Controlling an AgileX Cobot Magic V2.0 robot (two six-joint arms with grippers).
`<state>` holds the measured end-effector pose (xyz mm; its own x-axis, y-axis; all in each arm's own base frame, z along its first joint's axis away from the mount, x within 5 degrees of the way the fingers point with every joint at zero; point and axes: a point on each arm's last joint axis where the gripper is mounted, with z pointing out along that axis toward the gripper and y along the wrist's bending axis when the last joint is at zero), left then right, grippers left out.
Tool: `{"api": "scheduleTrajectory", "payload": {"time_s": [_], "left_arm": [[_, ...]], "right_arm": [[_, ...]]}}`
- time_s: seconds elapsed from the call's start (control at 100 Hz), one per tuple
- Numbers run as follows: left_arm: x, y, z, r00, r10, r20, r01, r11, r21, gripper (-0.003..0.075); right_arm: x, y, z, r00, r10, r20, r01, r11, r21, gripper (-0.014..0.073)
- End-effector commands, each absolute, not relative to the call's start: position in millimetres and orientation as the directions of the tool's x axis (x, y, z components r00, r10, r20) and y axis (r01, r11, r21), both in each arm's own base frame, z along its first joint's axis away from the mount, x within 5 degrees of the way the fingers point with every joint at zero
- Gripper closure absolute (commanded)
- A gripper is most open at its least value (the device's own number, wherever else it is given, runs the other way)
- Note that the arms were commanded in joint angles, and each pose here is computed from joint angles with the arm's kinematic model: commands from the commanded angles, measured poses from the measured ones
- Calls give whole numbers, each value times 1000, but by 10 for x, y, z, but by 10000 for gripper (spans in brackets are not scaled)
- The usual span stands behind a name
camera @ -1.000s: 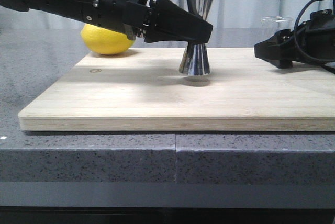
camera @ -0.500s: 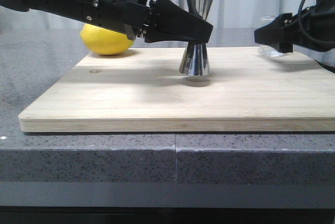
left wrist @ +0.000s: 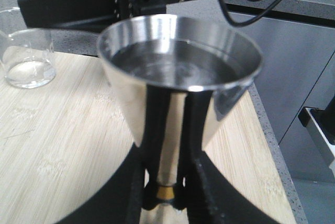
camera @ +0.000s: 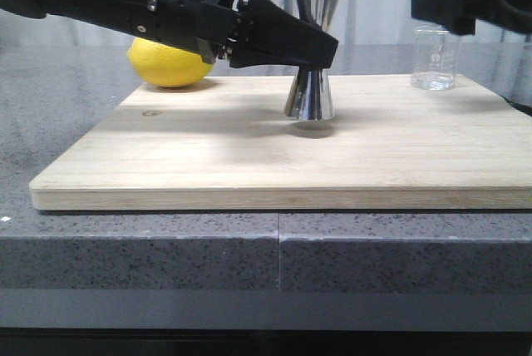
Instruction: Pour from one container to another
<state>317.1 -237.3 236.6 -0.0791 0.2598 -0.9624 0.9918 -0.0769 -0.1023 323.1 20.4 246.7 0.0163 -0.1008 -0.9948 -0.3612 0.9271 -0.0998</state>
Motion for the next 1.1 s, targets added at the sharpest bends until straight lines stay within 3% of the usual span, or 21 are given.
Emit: {"api": "scheduleTrajectory", "payload": {"time_s": [0.0,0.34,0.55,1.09], "left_arm": [[3062,-2390,2741,-52,125,-991,985,-157,-71,741],[3132,-2302,2746,-27,114,-993,991,-130,-42,741],[3214,-2193,2753,-10,103,-995,995,-93,-20,741],[3333,-2040,2788,14,63,-998,1000,-29,12,741]], "right_arm": [[3125,209,2860,187,-65,-980,-357,925,-130,56],[2705,237,3486,373,-23,-928,-343,925,-161,57],[2494,250,3713,436,-3,-900,-338,926,-168,59],[2452,252,3733,416,-17,-909,-336,926,-171,59]]}}
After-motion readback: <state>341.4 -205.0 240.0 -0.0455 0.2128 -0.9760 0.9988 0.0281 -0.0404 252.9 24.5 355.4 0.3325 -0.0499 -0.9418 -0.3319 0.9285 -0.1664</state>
